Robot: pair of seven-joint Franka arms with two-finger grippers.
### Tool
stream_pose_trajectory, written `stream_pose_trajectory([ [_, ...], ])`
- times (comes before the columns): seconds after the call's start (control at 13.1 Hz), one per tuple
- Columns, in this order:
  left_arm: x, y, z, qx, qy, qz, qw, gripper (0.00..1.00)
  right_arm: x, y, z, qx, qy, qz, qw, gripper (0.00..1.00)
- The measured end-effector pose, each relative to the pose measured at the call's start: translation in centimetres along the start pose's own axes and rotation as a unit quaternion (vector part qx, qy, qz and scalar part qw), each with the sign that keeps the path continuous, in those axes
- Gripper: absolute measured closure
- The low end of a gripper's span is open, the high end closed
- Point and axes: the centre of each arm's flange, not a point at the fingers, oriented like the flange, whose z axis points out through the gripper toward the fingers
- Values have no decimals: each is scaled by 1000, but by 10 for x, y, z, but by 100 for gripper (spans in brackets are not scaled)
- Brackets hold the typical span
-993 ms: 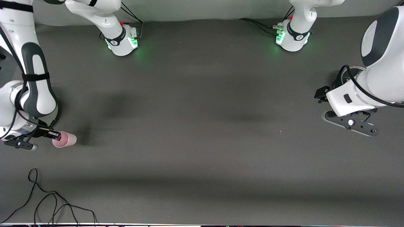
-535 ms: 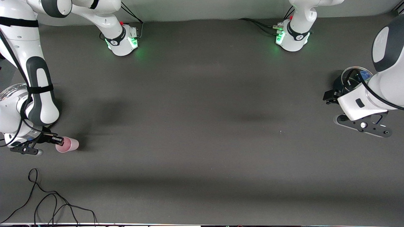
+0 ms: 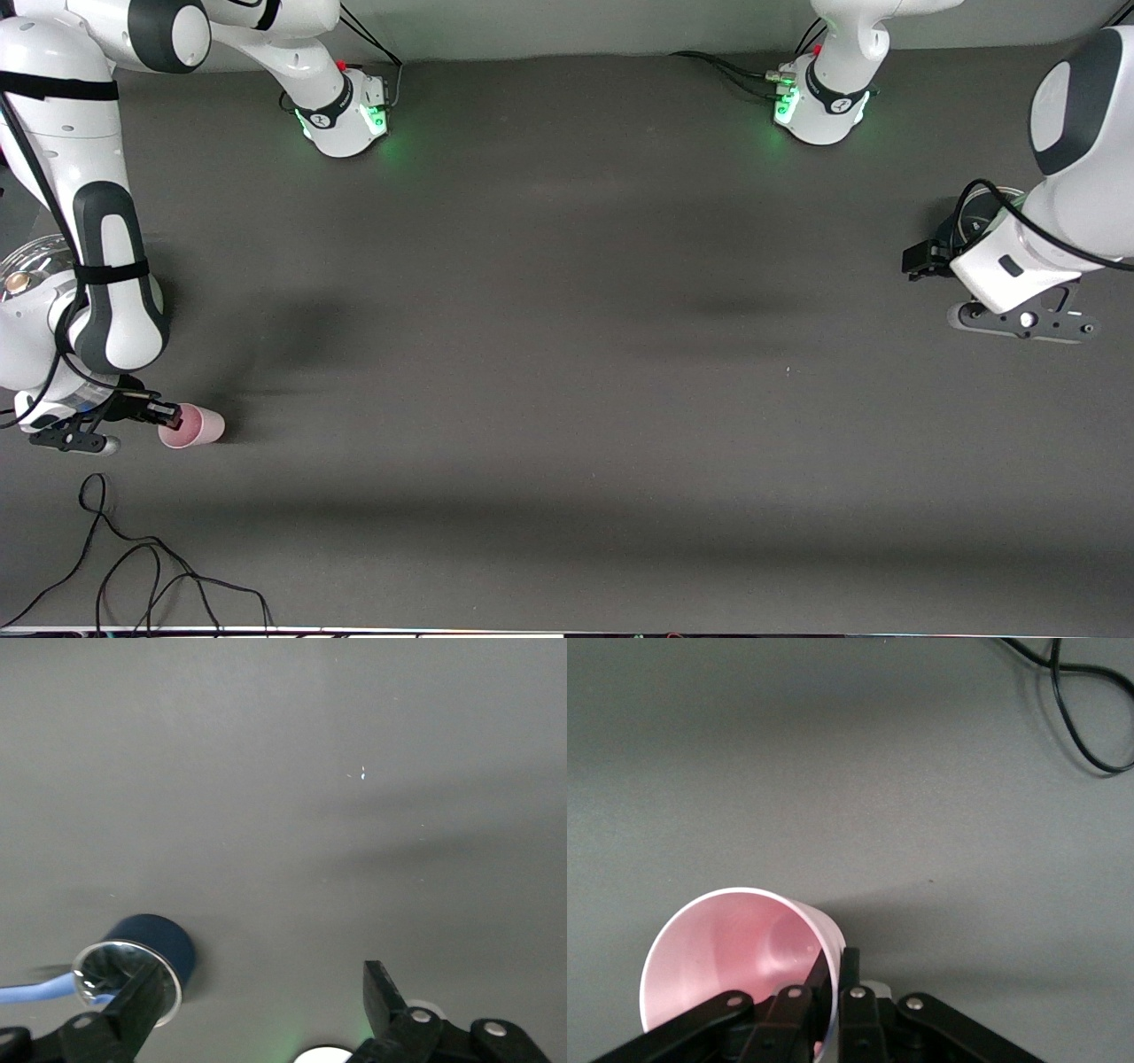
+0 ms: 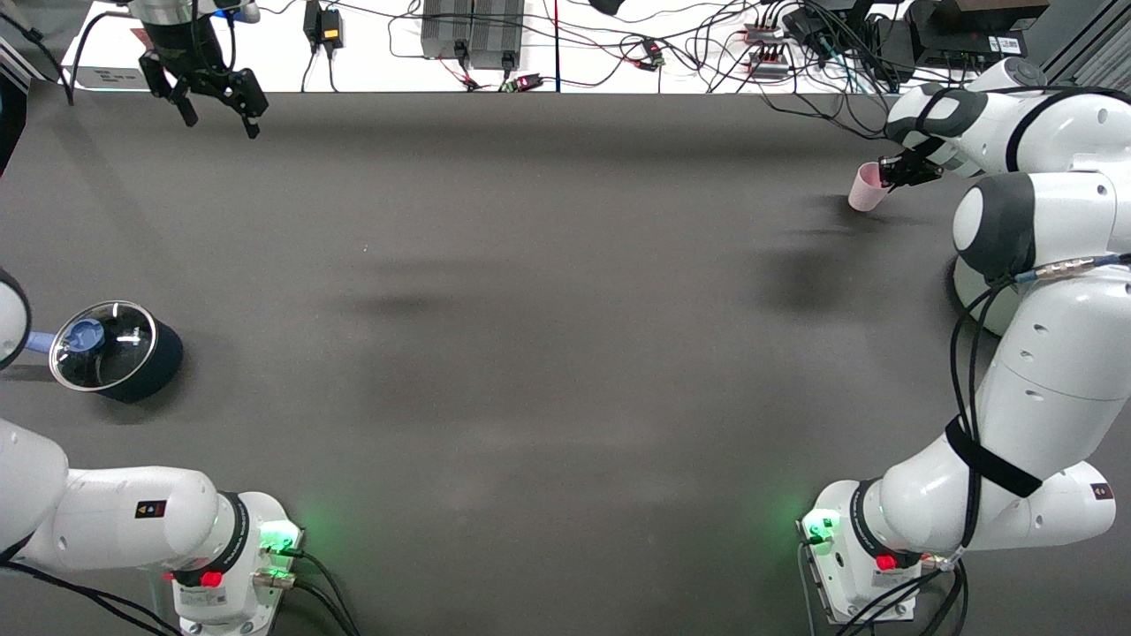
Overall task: Transfer pink cup from left to right arm
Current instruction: 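Lower the pink cup with the right gripper onto the table, then open the right gripper and raise it away from the cup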
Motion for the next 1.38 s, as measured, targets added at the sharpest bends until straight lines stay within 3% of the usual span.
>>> stream_pose_trajectory([
  [0.23, -2, -7, 1, -5, 1, -7, 1000, 0, 4, 0, 2, 5, 4, 6, 1000, 88],
  [0.31, -2, -6, 0, -5, 1, -7, 1000, 0, 4, 1, 3, 5, 4, 7, 1000, 82],
  [0.61, -1, -3, -1, -7, 6, -4, 1000, 0, 8, 1, -3, 15, -7, 7, 1000, 41],
  [0.84, 0, 8, -2, -13, 10, -11, 1000, 0, 18, -4, -37, 36, -10, 1, 999, 6],
  [0.92, 0, 14, -3, -26, 10, -21, 999, 0, 20, -4, -54, 44, -11, 1, 999, 0],
  [1.15, -1, 55, -9, -126, 3, -56, 990, 0, 19, 7, -123, 48, -17, -16, 999, 0],
  [1.22, -2, 71, -14, -175, -1, -60, 983, 0, 17, 7, -153, 52, -18, -25, 998, 0],
  [1.38, -6, 97, -30, -293, -12, -59, 954, 0, 9, -6, -211, 56, -18, -46, 997, 0],
])
